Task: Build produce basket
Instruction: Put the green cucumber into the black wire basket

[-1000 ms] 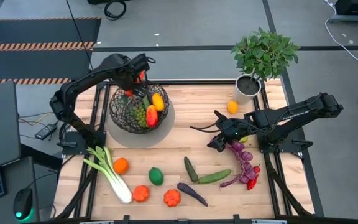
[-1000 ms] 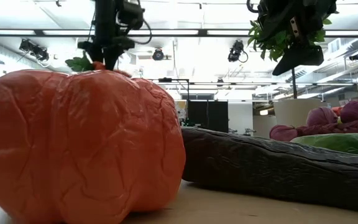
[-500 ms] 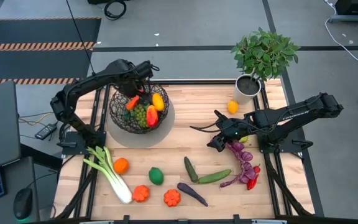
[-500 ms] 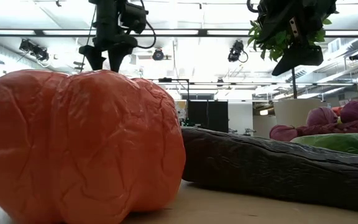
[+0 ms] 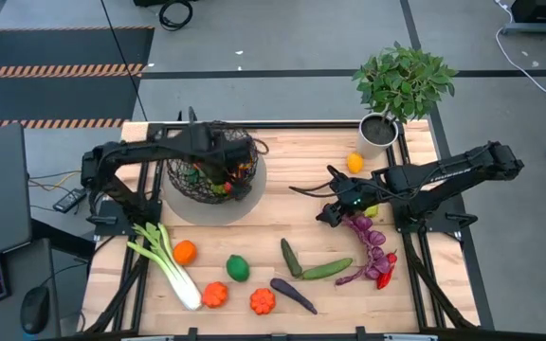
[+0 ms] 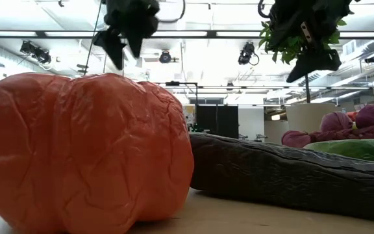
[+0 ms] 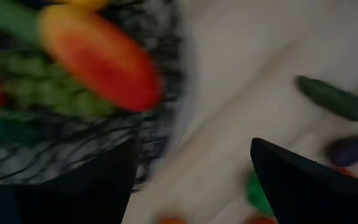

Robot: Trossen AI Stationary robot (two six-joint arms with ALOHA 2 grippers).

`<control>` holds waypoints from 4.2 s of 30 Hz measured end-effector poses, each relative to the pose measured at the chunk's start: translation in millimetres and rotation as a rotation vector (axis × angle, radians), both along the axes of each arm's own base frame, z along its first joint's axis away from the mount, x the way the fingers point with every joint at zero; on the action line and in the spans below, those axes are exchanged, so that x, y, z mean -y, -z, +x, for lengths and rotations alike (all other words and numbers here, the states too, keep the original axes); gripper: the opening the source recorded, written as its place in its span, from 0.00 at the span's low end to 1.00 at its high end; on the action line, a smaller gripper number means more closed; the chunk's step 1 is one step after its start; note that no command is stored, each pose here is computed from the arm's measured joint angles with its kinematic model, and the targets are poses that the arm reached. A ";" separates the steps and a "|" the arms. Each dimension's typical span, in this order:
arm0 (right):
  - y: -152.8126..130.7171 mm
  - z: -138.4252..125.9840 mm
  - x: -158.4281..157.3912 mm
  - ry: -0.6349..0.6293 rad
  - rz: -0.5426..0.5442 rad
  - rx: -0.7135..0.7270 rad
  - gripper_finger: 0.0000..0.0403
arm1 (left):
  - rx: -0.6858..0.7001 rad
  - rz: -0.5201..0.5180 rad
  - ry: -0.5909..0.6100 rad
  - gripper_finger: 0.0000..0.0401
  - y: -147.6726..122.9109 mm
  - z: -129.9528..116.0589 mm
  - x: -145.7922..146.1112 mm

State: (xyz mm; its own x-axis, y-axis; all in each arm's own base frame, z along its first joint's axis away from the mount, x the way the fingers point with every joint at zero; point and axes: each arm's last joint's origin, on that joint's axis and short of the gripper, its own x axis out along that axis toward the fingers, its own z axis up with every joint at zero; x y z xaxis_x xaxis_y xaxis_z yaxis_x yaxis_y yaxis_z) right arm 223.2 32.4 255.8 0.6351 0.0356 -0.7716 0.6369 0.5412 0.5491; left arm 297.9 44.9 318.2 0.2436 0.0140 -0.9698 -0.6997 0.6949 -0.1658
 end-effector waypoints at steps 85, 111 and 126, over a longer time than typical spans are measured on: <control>21.4 36.2 -109.5 -0.609 -0.339 -0.230 0.37 | 0.616 0.105 0.058 0.72 -45.1 24.8 115.2; -120.2 43.9 -32.2 -0.073 -0.482 0.752 0.36 | 1.139 0.346 0.140 0.73 -112.5 25.4 89.1; -116.5 62.9 -30.9 -0.035 -0.483 0.817 0.35 | 1.113 0.407 0.038 0.73 -110.2 28.8 75.5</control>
